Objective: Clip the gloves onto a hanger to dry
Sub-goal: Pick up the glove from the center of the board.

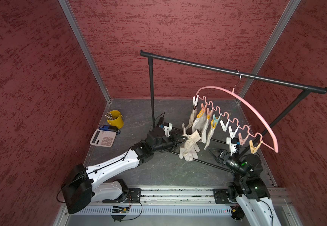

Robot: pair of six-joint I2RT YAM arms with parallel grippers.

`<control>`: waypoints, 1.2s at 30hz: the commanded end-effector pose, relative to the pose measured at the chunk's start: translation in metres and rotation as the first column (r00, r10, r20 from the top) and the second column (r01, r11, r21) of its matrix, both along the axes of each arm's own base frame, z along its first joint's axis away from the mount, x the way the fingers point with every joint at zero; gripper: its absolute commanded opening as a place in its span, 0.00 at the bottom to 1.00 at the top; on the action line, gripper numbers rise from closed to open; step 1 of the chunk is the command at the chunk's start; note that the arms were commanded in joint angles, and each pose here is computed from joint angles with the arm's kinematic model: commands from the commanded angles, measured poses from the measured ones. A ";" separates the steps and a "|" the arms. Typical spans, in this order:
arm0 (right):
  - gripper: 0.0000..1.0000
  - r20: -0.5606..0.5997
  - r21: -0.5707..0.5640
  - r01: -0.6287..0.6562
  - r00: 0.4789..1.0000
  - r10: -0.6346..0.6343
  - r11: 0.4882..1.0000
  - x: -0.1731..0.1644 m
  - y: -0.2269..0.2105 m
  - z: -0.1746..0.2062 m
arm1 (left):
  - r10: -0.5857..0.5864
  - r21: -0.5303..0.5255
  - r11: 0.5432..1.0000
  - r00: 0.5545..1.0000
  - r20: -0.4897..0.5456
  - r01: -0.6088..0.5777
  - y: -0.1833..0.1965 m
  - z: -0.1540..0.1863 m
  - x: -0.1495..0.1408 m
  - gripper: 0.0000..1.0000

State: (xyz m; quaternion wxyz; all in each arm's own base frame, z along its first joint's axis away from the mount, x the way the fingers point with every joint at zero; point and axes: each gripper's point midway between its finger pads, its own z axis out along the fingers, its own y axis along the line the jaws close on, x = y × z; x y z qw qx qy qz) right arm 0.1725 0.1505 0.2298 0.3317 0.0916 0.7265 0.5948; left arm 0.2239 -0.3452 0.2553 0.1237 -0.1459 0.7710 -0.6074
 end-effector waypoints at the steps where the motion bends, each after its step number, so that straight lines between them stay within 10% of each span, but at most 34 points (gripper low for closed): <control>1: 0.51 0.161 -0.026 -0.044 0.986 0.048 0.999 -0.004 0.005 0.033 | 0.023 -0.047 0.999 0.999 -0.026 -0.024 -0.004 0.003 0.004 0.00; 13: 0.50 0.208 -0.028 -0.052 0.977 0.057 0.998 0.007 0.016 0.042 | 0.115 0.050 0.992 0.991 0.063 -0.118 0.049 0.015 0.003 0.00; 21: 0.50 0.230 -0.032 -0.081 0.969 0.086 0.996 0.020 0.044 0.046 | -0.031 0.151 0.989 0.964 0.264 -0.009 0.048 0.054 -0.009 0.00; 36: 0.55 0.372 0.009 0.001 0.928 -0.004 1.000 0.030 0.072 0.074 | -0.033 0.096 0.995 0.986 0.165 0.017 0.046 0.027 -0.020 0.00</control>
